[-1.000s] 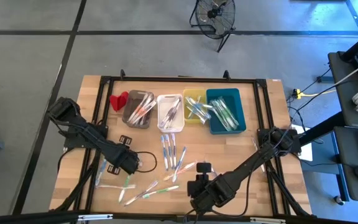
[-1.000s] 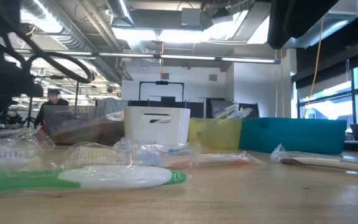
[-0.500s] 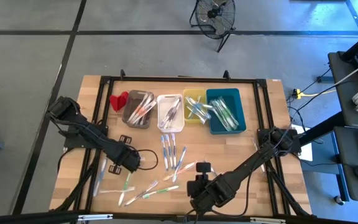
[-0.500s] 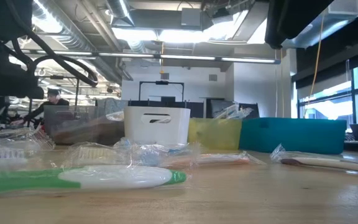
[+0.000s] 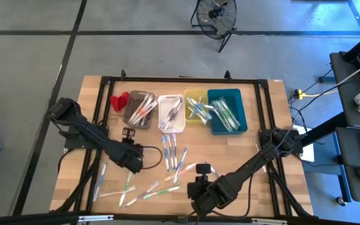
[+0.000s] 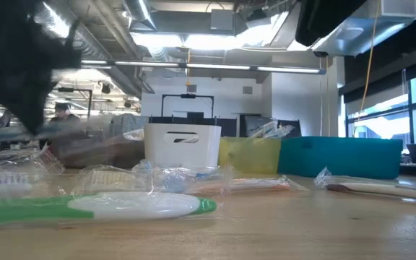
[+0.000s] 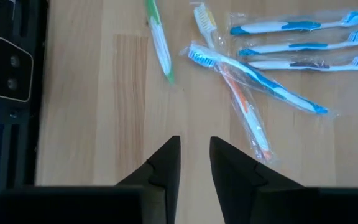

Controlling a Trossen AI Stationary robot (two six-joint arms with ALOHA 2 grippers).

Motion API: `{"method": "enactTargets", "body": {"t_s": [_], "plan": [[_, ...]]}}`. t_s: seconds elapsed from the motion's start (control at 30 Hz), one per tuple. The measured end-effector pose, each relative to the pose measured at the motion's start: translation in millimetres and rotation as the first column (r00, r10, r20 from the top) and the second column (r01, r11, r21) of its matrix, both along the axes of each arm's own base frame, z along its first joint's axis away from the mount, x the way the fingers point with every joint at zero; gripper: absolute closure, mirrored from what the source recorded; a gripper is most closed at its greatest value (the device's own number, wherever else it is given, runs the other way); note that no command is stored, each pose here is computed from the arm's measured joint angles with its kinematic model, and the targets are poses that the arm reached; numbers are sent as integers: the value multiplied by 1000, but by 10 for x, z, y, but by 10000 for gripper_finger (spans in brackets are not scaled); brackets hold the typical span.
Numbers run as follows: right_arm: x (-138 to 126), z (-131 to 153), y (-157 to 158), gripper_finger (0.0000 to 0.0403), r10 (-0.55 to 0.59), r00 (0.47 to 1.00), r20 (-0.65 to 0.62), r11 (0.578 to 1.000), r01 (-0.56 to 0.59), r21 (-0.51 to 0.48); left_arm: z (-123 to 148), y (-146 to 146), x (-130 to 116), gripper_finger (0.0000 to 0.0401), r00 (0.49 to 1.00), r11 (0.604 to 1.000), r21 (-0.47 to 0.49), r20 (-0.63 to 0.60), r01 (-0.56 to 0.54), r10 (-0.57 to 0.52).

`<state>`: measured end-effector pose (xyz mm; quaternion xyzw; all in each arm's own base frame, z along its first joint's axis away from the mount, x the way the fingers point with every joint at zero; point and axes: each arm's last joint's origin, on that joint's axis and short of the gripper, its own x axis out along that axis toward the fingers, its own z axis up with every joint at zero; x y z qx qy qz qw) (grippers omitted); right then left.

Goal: Pick & Place Toothbrushes
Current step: Put the blue toothbrush into the yellow bin

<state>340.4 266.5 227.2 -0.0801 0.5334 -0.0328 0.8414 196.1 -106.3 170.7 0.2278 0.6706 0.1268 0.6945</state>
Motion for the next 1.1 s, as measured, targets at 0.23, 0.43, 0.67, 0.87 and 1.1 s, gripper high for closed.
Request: {"method": "enactTargets", "body": {"t_s": [0.23, 0.43, 0.67, 0.87, 1.1], "plan": [[58, 26, 36, 305, 11, 997, 82, 1000, -11, 3, 557, -300, 176, 383, 830, 987, -109, 557, 119, -38], [134, -119, 147, 285, 108, 987, 117, 994, -108, -7, 632, -684, 130, 383, 584, 926, -148, 807, 349, -91], [149, -113, 144, 242, 119, 983, 136, 993, -116, -34, 378, -1104, 239, 382, 337, 844, -127, 939, 521, -66], [186, -98, 128, 241, 137, 978, 156, 990, -131, -48, -34, -1284, 397, 382, 312, 804, -48, 934, 593, -174], [204, -57, 71, 273, 164, 975, 147, 985, -155, -69, -246, -1162, 671, 382, 305, 761, -69, 937, 645, -173]]}}
